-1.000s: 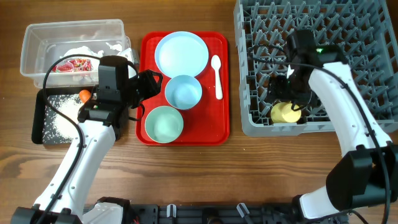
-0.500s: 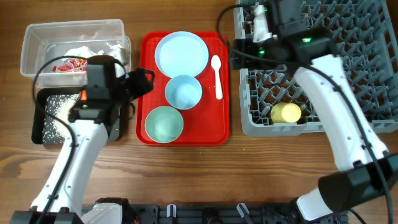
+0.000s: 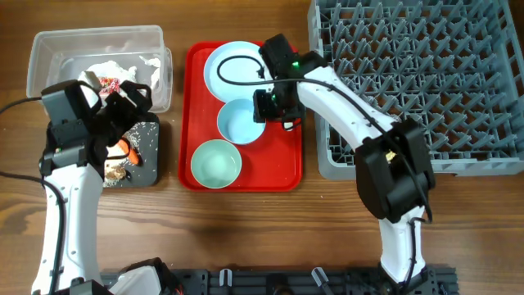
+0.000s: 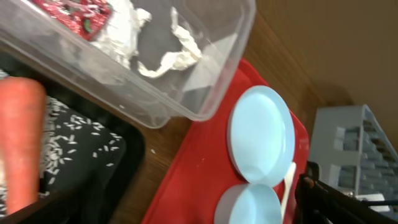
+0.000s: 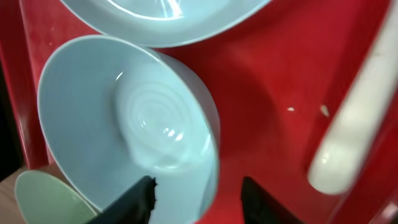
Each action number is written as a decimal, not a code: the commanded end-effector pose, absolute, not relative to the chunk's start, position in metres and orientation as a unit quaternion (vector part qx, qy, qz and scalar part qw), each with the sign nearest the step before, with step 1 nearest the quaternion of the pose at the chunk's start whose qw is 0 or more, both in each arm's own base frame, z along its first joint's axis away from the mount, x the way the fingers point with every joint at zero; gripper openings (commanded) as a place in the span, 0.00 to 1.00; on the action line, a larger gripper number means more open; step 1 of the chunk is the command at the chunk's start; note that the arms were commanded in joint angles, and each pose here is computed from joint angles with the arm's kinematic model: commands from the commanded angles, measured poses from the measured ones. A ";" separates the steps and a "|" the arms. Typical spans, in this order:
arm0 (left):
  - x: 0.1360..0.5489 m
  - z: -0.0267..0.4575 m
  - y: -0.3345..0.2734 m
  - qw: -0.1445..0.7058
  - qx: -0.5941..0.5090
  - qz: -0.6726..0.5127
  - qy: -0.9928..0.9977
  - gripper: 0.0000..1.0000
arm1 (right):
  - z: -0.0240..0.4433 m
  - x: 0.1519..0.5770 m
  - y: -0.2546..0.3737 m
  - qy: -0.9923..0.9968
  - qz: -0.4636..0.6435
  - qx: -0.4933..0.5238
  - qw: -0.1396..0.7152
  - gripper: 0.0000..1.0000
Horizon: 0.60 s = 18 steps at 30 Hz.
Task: Sort waste into correct bins and load items into the dishwasher rack
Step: 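Grasp the light-blue bowl on the red tray with the right gripper, then carry the light-blue bowl right and set it upside down in the rack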
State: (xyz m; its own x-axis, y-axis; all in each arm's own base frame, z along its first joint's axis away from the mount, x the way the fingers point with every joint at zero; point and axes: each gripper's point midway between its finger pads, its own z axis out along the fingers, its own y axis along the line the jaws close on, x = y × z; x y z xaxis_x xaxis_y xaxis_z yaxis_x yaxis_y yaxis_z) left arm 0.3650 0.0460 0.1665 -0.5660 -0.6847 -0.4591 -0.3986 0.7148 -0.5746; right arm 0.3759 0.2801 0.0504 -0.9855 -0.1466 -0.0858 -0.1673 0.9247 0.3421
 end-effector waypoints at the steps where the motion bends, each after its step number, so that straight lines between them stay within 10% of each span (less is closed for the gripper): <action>1: 0.366 0.178 0.061 0.365 -0.320 -0.185 0.854 1.00 | 0.029 0.374 0.288 0.982 0.178 -0.065 0.009 0.35; 6: 0.366 0.178 0.061 0.365 -0.321 -0.185 0.854 1.00 | 0.024 0.375 0.285 0.984 0.166 -0.061 0.010 0.04; 13: 0.366 0.178 0.061 0.365 -0.321 -0.185 0.854 1.00 | 0.046 0.376 0.273 0.987 0.146 -0.059 0.027 0.04; 18: 0.366 0.178 0.061 0.365 -0.321 -0.185 0.854 1.00 | 0.156 0.404 0.232 0.974 0.077 -0.055 0.205 0.04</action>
